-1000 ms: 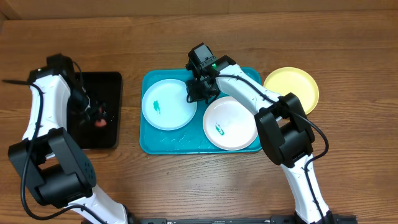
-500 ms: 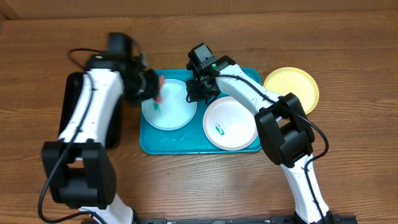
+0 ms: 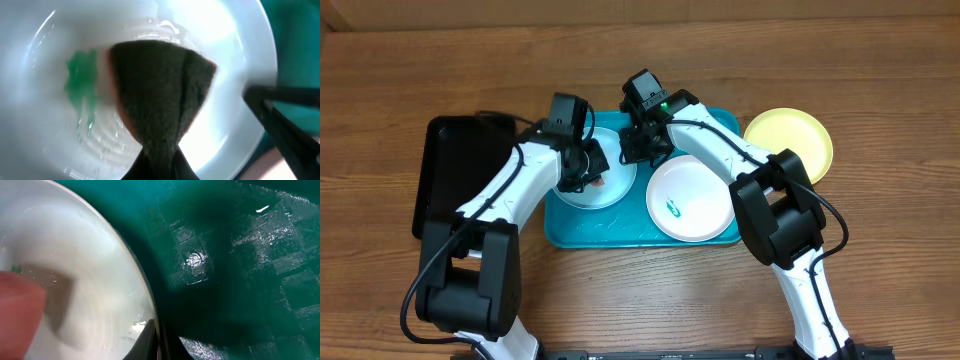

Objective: Clean dirty plates on tray and stack at the side
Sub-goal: 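Scrub the light blue plate with the sponge while right gripper holds it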

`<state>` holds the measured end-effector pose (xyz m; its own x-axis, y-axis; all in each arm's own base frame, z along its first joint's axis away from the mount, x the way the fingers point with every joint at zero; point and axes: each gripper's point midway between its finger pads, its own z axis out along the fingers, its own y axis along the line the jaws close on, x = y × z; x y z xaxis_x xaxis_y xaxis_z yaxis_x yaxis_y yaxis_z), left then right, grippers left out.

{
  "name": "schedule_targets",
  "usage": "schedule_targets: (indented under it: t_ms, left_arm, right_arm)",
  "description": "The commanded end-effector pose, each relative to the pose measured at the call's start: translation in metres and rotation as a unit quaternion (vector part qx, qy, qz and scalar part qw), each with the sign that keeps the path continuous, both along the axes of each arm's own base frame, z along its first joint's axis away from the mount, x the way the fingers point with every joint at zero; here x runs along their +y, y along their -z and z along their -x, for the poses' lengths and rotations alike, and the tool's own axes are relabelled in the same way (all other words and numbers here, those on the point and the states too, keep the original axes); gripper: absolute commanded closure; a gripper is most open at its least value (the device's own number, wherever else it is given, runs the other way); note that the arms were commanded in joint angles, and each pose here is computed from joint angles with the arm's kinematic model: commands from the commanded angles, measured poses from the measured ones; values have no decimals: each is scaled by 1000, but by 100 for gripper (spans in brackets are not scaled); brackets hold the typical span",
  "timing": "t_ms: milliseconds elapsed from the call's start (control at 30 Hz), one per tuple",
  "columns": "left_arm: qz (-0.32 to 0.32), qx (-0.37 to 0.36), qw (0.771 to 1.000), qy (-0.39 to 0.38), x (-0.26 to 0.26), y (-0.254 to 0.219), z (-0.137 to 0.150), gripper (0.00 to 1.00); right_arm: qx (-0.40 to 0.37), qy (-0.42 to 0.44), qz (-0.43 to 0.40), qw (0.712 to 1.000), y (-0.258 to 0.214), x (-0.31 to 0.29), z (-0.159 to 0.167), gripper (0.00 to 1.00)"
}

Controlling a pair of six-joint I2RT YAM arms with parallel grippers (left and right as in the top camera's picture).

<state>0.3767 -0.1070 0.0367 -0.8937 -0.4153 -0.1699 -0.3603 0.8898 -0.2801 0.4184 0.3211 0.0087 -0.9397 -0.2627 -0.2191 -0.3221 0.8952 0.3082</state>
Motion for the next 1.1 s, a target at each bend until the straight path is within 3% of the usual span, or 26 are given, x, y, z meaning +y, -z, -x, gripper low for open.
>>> schedule_targets:
  t_ms: [0, 100, 133, 200, 333, 367, 500, 733, 1067]
  left_arm:
    - [3, -3, 999, -37, 2, 14, 0, 93]
    - [6, -17, 999, -36, 1, 13, -5, 84]
    - [7, -21, 999, -36, 0, 12, -7, 76]
    - [17, -29, 999, -29, -4, 10, -11, 62]
    - [26, -41, 999, 0, -9, 3, -16, 51]
    - [24, -46, 999, 4, -7, -5, -19, 48]
    - [30, -58, 998, -7, 1, -31, -28, 38]
    - [28, -60, 997, -31, 21, -58, -32, 5]
    - [14, -10, 994, -110, 81, -48, -17, 0]
  right_arm:
    - [15, 4, 30, 999, 22, -9, 8, 96]
    - [15, 4, 30, 999, 22, -9, 8, 93]
    - [15, 4, 30, 999, 22, -9, 8, 86]
    - [15, 4, 30, 999, 22, -9, 8, 61]
    - [16, 4, 31, 999, 22, -9, 8, 53]
    - [16, 4, 31, 999, 22, -9, 8, 29]
    - [16, 4, 30, 999, 22, -9, 8, 1]
    - [15, 4, 30, 999, 22, -9, 8, 0]
    - [16, 4, 30, 999, 22, -9, 8, 0]
